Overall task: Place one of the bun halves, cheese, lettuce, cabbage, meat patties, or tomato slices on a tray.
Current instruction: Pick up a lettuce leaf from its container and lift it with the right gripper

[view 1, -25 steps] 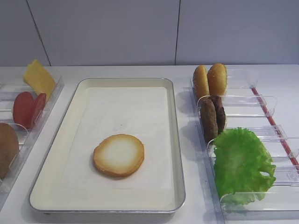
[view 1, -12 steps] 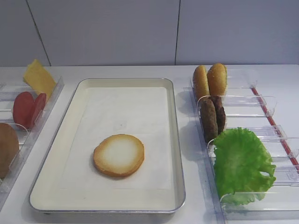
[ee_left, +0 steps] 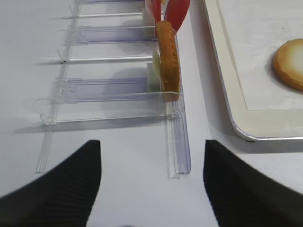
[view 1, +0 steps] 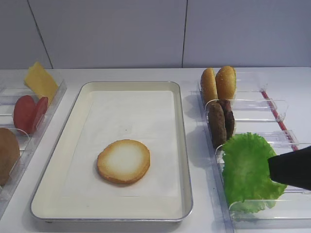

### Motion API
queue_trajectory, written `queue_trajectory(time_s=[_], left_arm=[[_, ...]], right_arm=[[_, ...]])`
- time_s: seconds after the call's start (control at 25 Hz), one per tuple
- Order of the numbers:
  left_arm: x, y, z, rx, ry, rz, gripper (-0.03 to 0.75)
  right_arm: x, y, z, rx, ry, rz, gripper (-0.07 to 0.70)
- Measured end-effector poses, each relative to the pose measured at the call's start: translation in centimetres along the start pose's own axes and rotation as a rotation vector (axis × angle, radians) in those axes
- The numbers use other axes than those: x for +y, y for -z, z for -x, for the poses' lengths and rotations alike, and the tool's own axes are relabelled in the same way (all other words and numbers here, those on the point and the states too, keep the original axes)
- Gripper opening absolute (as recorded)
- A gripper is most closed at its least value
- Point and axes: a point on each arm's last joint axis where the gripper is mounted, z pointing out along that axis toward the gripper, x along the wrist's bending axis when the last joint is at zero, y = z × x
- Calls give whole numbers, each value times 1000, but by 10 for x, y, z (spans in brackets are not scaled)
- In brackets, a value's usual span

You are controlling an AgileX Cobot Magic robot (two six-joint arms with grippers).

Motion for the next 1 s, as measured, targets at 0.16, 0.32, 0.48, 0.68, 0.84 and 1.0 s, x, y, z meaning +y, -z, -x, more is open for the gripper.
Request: queue_trajectory(time_s=[0.16, 0.32, 0.48, 0.68, 0.84, 1.0], left_arm=[[-1, 1, 0, 0, 0, 7, 432], [-3, 4, 0, -2, 1, 33, 432], [-3, 4, 0, -2, 1, 35, 432], [-3, 4, 0, -2, 1, 37, 432], [-3, 4, 0, -2, 1, 37, 432], [-3, 4, 0, -2, 1, 37, 432]], right_arm=[[10, -16, 7, 26, -8, -51, 623], [18, -33, 16, 42, -18, -105, 622], [22, -46, 26, 34, -31, -147, 619], [27, -54, 31, 27, -27, -139, 614], [30, -56, 31, 43, -31, -115, 609], [32, -56, 31, 37, -22, -94, 603]])
